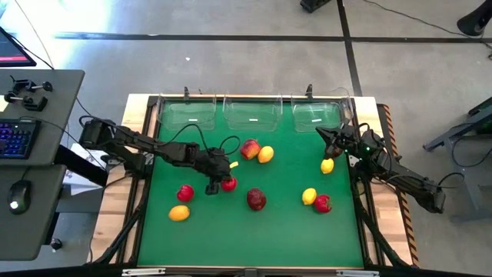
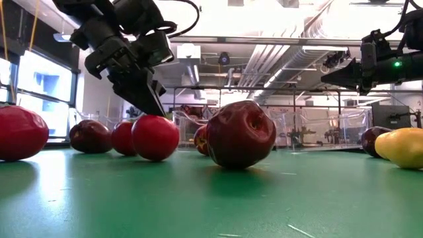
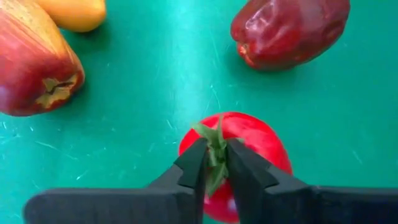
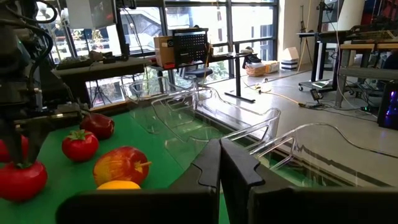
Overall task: Sort produce into baskets
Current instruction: Put the red tomato into the middle transparent bin
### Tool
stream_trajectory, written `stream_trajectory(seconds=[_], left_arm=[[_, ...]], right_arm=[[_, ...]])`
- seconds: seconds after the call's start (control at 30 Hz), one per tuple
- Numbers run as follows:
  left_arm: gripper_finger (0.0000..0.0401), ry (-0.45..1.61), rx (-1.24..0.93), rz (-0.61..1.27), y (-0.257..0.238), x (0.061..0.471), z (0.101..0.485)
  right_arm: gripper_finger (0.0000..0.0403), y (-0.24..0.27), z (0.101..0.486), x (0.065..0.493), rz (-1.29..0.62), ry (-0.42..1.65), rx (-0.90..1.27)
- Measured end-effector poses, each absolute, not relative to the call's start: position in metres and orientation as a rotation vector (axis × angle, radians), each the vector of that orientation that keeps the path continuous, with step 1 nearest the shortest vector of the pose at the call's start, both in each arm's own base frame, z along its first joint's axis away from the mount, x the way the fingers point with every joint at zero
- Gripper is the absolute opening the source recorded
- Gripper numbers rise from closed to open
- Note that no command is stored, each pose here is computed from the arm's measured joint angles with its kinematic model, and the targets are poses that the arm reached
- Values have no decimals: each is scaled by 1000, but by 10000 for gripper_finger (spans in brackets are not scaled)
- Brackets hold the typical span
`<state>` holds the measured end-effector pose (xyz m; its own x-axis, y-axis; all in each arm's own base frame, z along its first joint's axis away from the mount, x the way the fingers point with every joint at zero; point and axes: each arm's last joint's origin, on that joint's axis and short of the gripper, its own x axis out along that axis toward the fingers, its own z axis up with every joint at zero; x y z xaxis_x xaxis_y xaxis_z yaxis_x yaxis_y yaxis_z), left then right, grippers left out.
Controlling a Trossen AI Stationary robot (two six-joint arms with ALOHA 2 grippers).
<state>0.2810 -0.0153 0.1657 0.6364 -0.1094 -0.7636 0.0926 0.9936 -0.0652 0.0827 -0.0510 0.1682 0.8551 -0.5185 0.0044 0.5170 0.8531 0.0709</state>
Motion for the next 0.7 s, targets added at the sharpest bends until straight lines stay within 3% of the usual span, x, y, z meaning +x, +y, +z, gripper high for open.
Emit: stream_trajectory(seconds=[0.3, 0.7], left_arm=[[3, 839, -28, -104, -15, 286, 173], [0, 792, 29, -97, -12, 300, 196]], right_arm=[[0, -51, 168, 83, -545, -24, 68], [0, -51, 168, 83, -545, -24, 68]])
